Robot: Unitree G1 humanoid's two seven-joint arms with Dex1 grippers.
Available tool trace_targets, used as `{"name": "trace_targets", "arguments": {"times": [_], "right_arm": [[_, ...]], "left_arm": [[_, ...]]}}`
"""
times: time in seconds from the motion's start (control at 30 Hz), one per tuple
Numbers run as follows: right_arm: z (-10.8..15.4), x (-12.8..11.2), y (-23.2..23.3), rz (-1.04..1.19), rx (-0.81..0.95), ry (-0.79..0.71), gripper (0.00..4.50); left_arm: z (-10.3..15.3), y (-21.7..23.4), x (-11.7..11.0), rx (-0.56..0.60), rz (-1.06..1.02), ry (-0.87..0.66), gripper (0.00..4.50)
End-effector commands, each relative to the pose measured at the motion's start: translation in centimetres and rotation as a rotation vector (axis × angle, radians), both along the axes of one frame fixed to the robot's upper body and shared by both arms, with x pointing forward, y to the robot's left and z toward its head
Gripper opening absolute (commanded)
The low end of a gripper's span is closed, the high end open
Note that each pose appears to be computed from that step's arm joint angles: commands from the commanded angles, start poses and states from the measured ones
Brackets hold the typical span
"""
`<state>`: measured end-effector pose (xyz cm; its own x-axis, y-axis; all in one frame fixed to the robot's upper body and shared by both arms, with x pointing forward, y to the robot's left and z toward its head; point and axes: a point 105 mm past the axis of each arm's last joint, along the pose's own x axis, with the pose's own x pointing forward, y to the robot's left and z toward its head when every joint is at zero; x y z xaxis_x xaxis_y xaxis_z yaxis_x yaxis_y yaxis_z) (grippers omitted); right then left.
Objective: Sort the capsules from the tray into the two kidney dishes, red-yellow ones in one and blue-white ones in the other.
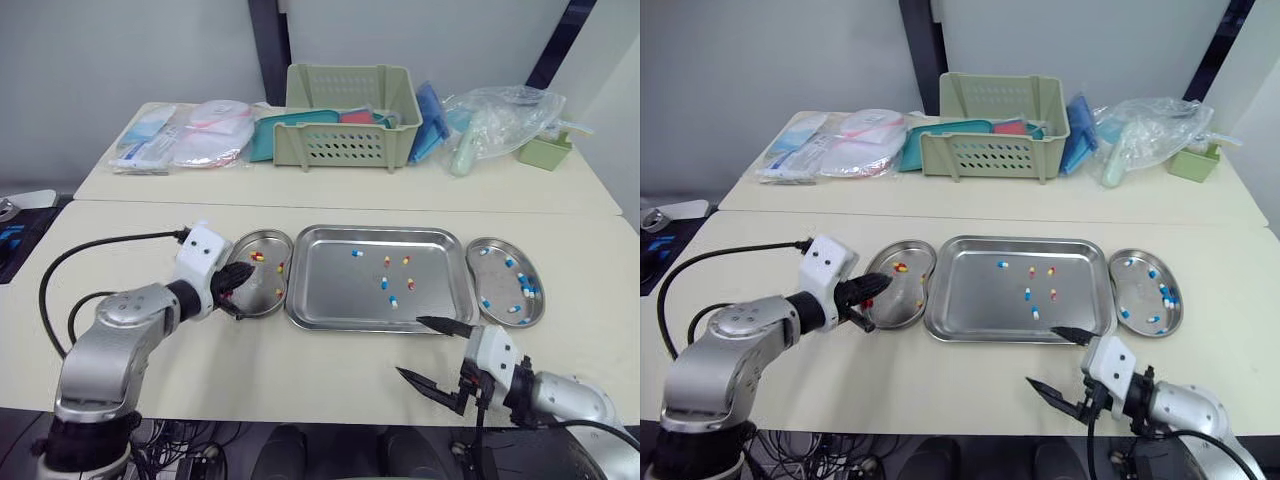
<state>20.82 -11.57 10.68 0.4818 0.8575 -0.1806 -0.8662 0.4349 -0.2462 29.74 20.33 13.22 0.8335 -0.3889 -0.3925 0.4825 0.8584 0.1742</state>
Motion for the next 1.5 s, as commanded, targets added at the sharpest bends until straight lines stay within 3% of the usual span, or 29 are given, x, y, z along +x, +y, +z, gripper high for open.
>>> {"name": "trace_targets", "arguments": {"times": [0.03, 0.07, 0.17, 0.53, 0.73, 0.93, 1.17, 1.4, 1.5], "right_arm": [[1.2, 0.5, 1.1, 0.052, 0.046, -0.027, 4.50], [1.3, 0.5, 1.2, 0.055, 0.048, -0.027, 4.50], [1.3, 0.6, 1.7, 0.072, 0.049, -0.021, 4.50], [1.7, 1.0, 1.3, 0.032, 0.050, -0.022, 4.50], [1.7, 1.0, 0.9, 0.014, 0.040, -0.041, 4.50], [2.6, 0.7, -1.3, -0.048, -0.006, -0.091, 4.50], [3.3, 0.0, -11.3, -0.270, -0.208, -0.071, 4.50], [3.1, -1.8, -21.4, -0.519, -0.323, 0.044, 4.50], [3.3, -1.9, -23.6, -0.591, -0.340, 0.054, 4.50]], "left_arm": [[1.4, -0.2, 0.1, -0.031, 0.015, -0.068, 0.02], [1.4, -0.3, 0.1, -0.045, 0.014, -0.068, 0.02], [1.9, -0.1, 0.1, -0.058, 0.020, -0.093, 0.83], [2.5, 0.3, -0.3, -0.095, 0.008, -0.090, 4.42], [3.2, 0.8, -0.9, -0.120, -0.031, -0.128, 4.47], [3.8, 4.5, -2.5, -0.094, -0.034, -0.189, 4.47], [0.4, 10.5, -6.1, -0.001, 0.007, -0.095, 4.47], [-2.6, 13.7, -8.9, 0.022, 0.058, -0.035, 4.47], [-3.2, 14.1, -9.7, 0.033, 0.060, -0.027, 4.47]]}}
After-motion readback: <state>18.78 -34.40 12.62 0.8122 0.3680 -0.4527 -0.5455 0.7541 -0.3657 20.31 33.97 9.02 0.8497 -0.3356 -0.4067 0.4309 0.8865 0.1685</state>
